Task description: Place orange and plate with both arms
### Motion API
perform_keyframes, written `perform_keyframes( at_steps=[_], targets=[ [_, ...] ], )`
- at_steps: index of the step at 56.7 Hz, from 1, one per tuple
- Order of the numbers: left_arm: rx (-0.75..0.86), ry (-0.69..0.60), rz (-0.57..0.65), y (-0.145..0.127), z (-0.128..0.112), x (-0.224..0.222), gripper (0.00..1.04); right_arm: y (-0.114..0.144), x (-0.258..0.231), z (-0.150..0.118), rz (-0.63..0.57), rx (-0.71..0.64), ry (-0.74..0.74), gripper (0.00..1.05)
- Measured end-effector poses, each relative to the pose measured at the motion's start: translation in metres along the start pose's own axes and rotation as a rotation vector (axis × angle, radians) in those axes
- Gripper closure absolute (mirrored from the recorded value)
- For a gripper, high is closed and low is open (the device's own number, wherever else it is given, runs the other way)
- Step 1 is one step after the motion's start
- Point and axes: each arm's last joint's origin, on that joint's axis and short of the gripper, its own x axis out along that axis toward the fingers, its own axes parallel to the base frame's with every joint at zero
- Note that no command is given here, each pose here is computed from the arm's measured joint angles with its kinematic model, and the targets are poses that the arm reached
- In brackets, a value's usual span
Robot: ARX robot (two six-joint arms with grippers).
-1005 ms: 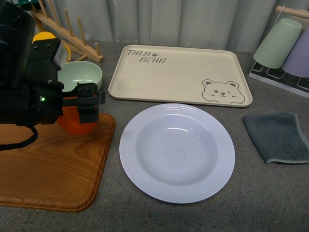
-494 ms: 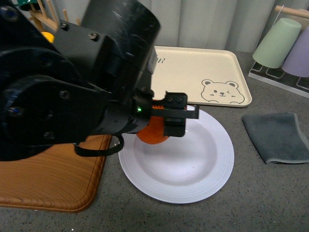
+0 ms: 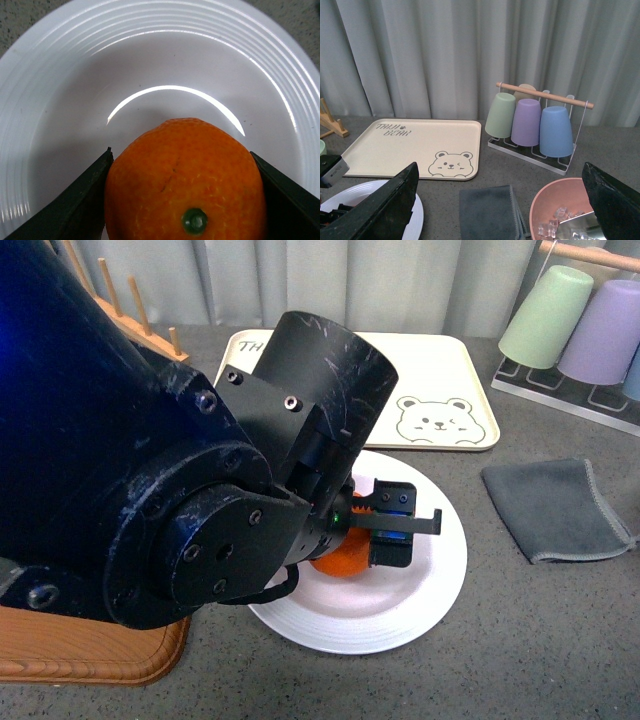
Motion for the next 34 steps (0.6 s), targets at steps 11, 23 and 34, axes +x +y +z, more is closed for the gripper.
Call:
perform_keyframes(
  at_steps=[11,23,34],
  targets=[
    [0.003,0.004,0.009,-0.0006,-0.0016,0.0049,0.34,0.0,0.0,0.0001,0.0,0.0,0.0,0.09],
    [0.007,0.006,0.012,0.0,-0.0023,0.0056,0.17,0.0,0.0,0.0001,0.0,0.0,0.0,0.09],
    [0.0,-0.001,0.014,0.003,0.0007,-0.0008,0.07,0.0,0.0,0.0001,0.0,0.0,0.0,0.09]
  ],
)
